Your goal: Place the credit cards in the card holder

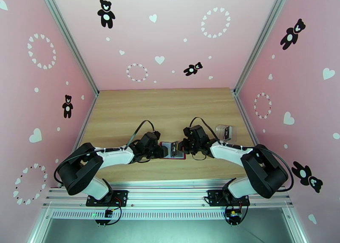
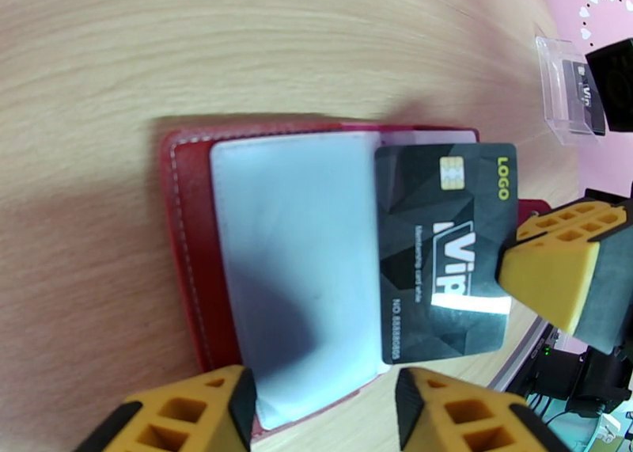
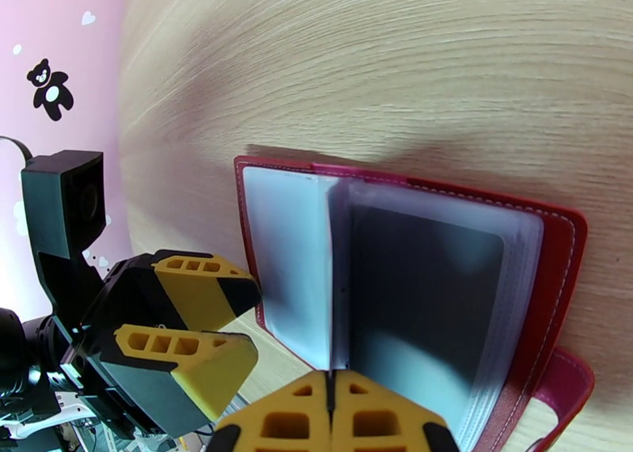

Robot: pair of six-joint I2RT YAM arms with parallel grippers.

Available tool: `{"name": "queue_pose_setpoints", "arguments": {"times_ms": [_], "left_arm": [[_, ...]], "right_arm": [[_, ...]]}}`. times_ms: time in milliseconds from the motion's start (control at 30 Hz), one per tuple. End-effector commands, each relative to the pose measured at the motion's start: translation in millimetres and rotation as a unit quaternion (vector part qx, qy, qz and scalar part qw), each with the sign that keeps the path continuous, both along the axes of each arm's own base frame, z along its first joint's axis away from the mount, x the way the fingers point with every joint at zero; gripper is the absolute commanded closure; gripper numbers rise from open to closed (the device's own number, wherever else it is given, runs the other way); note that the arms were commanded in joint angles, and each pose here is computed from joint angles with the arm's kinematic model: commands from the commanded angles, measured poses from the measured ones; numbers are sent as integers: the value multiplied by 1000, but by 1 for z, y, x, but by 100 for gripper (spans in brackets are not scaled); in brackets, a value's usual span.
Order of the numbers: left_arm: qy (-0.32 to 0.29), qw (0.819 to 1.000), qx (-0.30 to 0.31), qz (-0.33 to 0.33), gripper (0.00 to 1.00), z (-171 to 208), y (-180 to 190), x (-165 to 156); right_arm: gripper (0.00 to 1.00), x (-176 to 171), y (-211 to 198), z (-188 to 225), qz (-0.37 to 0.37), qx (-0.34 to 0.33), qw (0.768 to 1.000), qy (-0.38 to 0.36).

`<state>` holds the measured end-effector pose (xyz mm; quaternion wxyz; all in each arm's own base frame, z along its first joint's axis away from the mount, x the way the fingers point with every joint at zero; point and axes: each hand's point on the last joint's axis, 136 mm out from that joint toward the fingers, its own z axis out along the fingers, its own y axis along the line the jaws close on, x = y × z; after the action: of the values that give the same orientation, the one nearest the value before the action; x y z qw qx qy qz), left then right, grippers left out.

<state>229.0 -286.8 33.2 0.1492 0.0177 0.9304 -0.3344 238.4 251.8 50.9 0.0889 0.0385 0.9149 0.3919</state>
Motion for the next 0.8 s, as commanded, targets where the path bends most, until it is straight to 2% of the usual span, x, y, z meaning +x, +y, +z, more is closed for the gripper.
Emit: {"name": "queue_pose_setpoints", "arguments": {"times_ms": [0, 767], "left_arm": [[2, 1000, 0, 5, 48, -1, 1, 3], [3, 1000, 16, 5, 47, -6, 7, 1]], "right_arm": [[100, -2, 1, -7, -1, -4, 1000, 9], [100, -4, 1, -25, -4, -16, 1000, 26]]}}
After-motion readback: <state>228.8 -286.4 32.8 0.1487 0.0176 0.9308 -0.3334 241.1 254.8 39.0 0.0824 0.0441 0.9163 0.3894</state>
